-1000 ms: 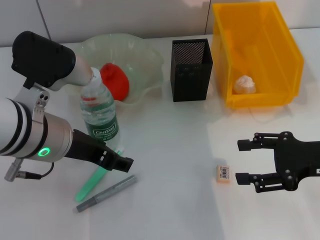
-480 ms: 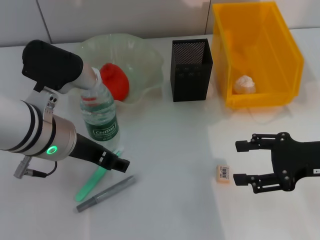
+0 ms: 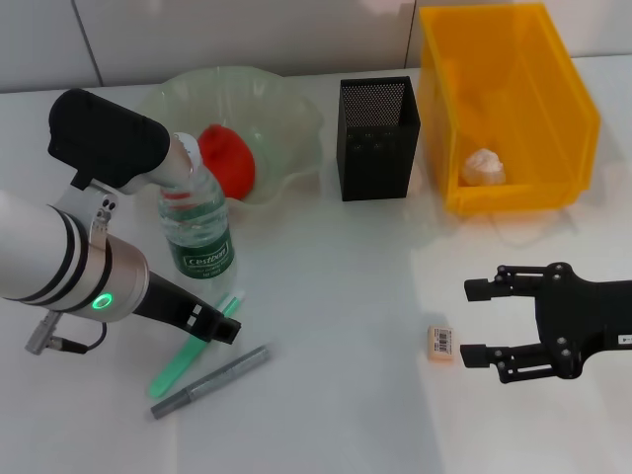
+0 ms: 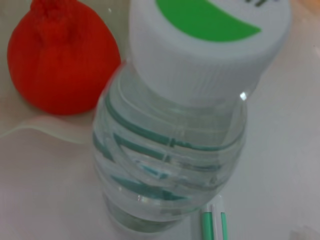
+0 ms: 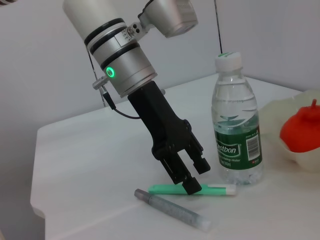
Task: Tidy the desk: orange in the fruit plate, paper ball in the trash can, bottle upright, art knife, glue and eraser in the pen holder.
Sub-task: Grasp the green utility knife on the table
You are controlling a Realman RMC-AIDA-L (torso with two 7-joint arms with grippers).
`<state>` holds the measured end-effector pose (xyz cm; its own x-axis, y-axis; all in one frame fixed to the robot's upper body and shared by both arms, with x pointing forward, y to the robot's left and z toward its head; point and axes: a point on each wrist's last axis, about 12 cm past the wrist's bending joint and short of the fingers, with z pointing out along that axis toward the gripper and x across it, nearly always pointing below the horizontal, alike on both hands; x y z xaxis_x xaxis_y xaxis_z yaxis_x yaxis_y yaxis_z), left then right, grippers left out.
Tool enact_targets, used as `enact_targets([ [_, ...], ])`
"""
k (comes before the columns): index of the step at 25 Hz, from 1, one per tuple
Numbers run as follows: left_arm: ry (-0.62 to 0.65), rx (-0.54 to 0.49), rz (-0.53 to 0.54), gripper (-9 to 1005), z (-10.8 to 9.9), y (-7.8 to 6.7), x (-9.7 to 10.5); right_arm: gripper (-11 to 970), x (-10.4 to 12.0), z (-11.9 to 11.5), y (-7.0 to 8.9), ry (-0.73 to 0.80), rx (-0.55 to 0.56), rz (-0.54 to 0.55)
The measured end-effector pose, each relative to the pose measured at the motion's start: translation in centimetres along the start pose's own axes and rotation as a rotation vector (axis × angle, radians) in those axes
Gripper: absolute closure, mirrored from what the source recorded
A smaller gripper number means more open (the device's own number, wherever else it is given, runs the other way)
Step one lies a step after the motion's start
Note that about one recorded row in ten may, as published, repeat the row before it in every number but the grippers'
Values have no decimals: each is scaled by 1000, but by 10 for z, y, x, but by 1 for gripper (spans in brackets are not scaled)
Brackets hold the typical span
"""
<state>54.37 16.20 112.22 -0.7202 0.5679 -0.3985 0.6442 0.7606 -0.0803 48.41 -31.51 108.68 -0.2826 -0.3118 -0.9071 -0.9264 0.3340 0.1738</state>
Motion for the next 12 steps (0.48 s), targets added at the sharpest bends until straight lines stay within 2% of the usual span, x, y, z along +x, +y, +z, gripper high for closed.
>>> enact_targets([
  [4,12,-13,28,286,3,-3,-1,166,1,0,1,0,0,4],
  [11,28,-26,39,475,7,-1,-2,166,3,0,1,10,-1,8],
  [12,28,-26,39,478,7,-1,-2,166,3,0,1,10,-1,9],
])
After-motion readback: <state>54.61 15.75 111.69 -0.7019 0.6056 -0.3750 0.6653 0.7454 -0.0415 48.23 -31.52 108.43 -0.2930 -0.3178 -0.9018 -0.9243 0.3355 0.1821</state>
